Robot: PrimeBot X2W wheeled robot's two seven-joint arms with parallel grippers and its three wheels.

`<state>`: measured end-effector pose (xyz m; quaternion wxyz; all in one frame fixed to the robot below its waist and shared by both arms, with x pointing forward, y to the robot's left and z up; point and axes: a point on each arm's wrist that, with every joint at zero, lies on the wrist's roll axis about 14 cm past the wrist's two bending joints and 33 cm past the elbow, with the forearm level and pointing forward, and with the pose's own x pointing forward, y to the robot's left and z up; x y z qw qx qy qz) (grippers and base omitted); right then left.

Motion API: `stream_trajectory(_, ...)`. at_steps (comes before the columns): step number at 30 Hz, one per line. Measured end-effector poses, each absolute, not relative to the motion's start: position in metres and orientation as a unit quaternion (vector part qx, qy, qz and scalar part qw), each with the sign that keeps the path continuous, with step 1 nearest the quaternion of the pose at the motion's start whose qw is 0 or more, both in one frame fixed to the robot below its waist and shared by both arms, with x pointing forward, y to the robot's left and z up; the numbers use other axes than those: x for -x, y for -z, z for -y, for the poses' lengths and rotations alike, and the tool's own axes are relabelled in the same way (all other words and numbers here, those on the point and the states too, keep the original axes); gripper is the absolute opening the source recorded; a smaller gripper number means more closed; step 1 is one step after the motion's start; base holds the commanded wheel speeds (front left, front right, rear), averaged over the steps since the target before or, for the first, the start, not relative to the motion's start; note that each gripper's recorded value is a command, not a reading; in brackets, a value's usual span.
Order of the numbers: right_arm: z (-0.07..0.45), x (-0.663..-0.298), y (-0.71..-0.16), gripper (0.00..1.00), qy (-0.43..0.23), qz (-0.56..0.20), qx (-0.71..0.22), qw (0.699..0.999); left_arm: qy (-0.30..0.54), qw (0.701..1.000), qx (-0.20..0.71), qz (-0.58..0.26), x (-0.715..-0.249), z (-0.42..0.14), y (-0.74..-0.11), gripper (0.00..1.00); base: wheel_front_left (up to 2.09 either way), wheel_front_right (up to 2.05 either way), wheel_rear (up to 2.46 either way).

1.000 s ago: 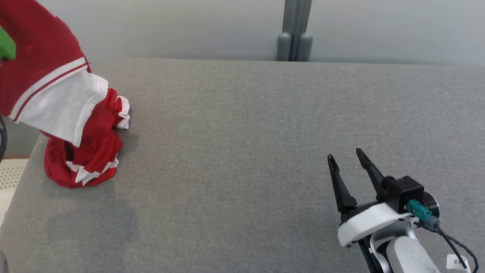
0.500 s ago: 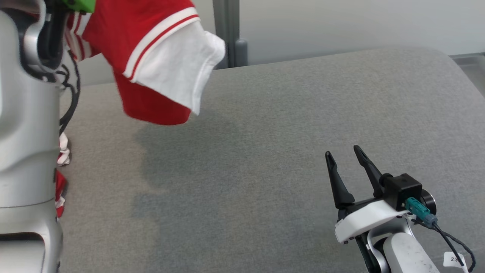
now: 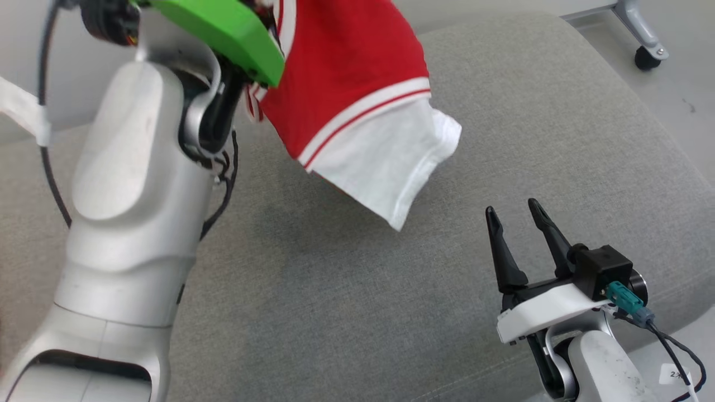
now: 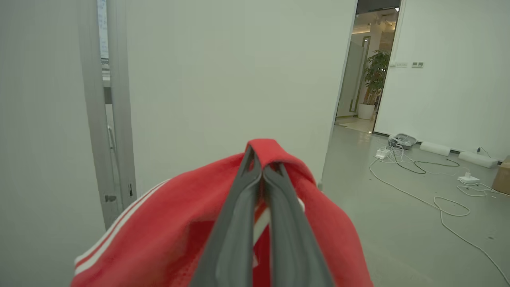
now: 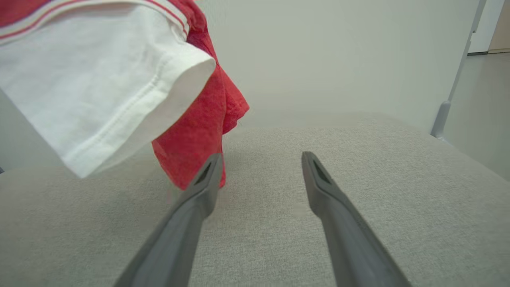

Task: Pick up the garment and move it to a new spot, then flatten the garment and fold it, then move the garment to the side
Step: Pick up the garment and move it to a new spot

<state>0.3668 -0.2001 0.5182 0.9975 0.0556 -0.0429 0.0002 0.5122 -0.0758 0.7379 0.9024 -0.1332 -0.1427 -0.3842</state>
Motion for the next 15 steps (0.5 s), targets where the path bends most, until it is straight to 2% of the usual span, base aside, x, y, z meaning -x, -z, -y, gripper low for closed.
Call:
stream_trajectory(5,0.210,-0.366,-0.504,1.00,0.017,0.024,-0.053,0.998,0.374,0.922,0.097,-0.001,-0.527,0.080,-0.610,0.00,0.00,0.00,0.00)
stream_trajectory(10,0.208,-0.372,-0.499,1.00,0.013,0.016,-0.052,0.998,0.353,0.925,0.056,-0.126,-0.515,0.064,-0.505,0.00,0.00,0.00,0.00)
stream_trajectory(11,0.206,-0.374,-0.499,1.00,0.010,0.016,-0.052,0.998,0.349,0.925,0.052,-0.141,-0.511,0.060,-0.492,0.29,0.00,0.00,0.00)
stream_trajectory(12,0.204,-0.376,-0.498,1.00,0.006,0.016,-0.052,0.999,0.345,0.925,0.046,-0.151,-0.508,0.057,-0.482,1.00,0.00,0.00,0.00)
stream_trajectory(15,0.197,-0.380,-0.498,1.00,-0.005,0.016,-0.052,0.998,0.328,0.927,0.055,-0.172,-0.498,0.045,-0.461,1.00,0.00,0.00,0.00)
